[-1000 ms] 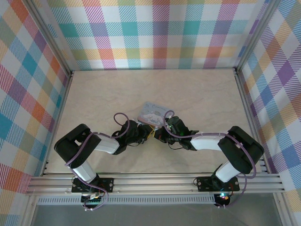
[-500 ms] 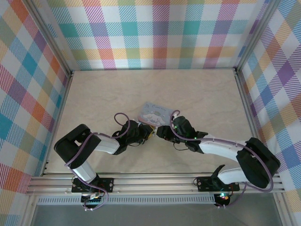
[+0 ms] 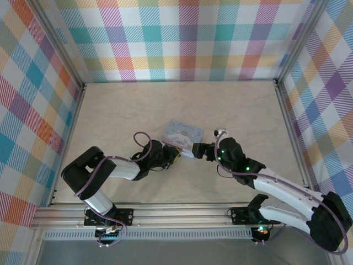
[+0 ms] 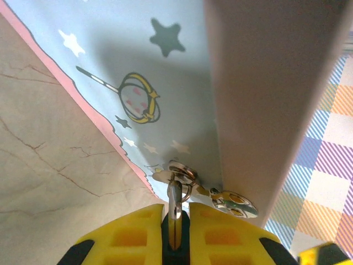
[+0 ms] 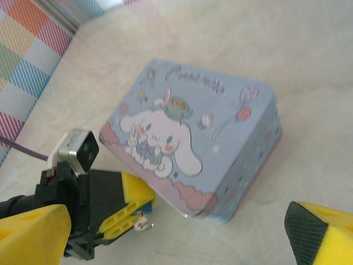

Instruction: Unlock a padlock with a key

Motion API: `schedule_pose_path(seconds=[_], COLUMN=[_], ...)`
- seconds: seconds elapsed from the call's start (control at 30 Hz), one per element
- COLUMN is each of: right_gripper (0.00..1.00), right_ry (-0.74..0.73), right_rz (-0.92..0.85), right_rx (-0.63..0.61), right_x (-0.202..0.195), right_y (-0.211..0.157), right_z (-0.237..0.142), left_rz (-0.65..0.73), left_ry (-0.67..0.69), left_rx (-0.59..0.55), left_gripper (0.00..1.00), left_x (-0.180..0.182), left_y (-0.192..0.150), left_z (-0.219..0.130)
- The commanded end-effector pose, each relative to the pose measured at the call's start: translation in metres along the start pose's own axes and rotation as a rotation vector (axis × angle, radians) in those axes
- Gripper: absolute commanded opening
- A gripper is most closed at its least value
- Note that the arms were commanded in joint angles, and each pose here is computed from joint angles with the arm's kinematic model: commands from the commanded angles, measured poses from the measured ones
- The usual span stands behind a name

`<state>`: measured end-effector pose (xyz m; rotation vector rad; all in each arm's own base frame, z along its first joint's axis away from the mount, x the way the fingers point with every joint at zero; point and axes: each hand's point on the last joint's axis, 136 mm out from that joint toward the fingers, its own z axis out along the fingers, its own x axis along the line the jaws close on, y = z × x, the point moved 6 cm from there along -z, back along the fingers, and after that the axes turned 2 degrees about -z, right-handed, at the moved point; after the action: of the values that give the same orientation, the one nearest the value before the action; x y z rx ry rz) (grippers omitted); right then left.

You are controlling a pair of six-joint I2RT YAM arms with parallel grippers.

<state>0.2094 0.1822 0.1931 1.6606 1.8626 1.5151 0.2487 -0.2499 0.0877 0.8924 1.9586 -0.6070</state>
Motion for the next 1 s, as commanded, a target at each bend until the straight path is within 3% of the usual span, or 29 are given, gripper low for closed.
schedule_pose_path(seconds=[0.0,0.2,0.5,0.77,0.97], right_gripper=[1.00,1.00,1.00,1.00,1.00], right_ry=[-0.034,-0.062,0.054,0.178,0.140], right_rz=[-0.191,-0.300,-0.616,-0.904,-1.191], right_rx=[-0.123,-0.294,-0.337,-0.230,-0.141], right_x=[-0.006,-0.009,0.011,0.029,0.039], right_y=[0.012,0.027,0.031,0.016,-0.020], right_z=[-0.009,-0.021,-0.032,-0.025,-0.003], left_rz=[0.010,0.012,0.009,-0.019,-0.063], left_ry=[0.037,0.048,0.057,0.078,0.108], left_rx=[0.009,0.022,0.034,0.040,0.052], left_gripper=[0.02,0.01,0.00,0.00,0.00], left_x=[-0.003,-0.009,-0.011,-0.014,-0.012], left_y=[-0.004,-0.006,-0.007,-0.007,-0.008], left_z=[-0.001,-0.002,-0.002,-0.001,0.001])
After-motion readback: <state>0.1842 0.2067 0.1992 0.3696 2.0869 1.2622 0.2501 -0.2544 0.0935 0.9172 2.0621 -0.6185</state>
